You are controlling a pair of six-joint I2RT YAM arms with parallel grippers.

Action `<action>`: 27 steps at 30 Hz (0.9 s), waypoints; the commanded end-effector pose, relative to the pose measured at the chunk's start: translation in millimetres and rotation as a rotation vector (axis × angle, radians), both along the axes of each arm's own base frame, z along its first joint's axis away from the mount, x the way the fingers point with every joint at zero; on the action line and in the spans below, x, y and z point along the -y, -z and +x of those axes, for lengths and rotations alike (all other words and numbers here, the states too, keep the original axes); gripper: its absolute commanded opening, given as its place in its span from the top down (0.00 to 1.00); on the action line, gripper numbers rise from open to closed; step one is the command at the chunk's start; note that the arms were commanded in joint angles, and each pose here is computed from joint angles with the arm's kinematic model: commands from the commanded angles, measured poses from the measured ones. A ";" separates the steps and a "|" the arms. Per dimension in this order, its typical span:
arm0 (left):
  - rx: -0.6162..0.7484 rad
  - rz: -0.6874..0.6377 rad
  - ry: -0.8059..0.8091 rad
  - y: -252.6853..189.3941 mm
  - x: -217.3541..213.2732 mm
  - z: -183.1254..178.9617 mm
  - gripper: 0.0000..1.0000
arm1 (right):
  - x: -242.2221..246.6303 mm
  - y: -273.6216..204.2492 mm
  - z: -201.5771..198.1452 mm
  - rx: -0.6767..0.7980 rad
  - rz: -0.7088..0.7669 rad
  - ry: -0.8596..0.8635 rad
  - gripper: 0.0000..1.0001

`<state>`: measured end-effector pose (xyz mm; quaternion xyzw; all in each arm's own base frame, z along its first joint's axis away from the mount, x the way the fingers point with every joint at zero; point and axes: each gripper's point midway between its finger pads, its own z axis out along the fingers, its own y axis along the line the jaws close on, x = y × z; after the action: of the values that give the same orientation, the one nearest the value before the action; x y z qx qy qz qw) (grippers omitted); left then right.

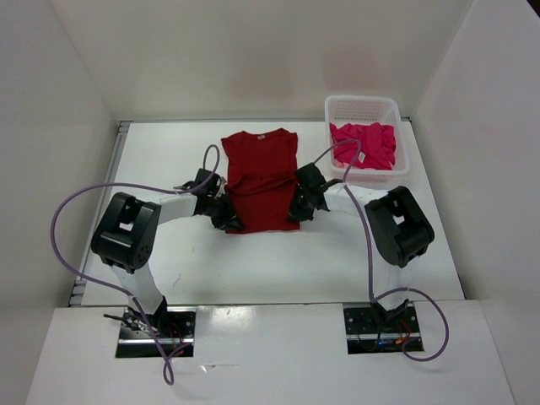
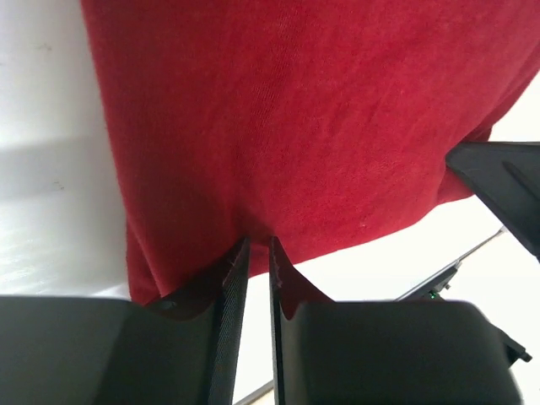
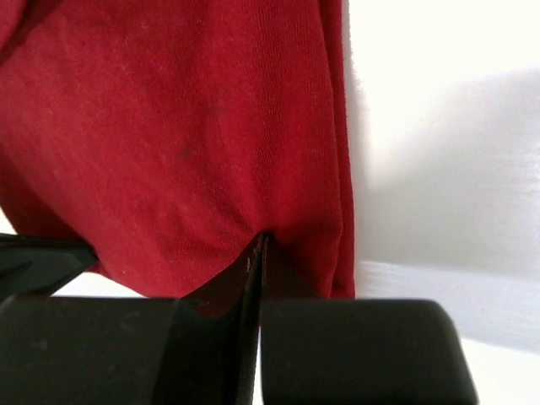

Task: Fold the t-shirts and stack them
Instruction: Fold the folded rectangular tshirt in 1/3 of the way

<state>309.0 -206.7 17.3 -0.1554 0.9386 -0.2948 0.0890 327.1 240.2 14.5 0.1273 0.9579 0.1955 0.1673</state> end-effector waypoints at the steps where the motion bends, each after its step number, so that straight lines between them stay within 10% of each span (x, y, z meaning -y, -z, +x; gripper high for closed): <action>1: -0.111 0.123 -0.002 36.0 -27.1 -40.2 0.77 | 10.9 27.4 -34.9 -0.071 -0.064 0.012 1.00; 10: -0.139 0.131 0.000 14.8 -41.4 -84.6 0.78 | 6.0 7.7 -96.8 -0.093 -0.047 -0.032 1.00; 17: -0.028 0.067 0.038 -33.8 -25.5 -61.7 0.76 | -29.1 -75.4 -49.7 0.071 0.050 -0.065 0.97; 27: -0.060 0.052 0.059 -0.4 -15.6 -53.2 0.76 | -105.2 -46.7 -17.0 0.073 0.111 -0.184 1.00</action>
<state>249.3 -185.5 19.9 -0.1474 0.9534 -0.2580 0.0514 299.1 324.7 70.3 0.0625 0.9478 0.2591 0.1748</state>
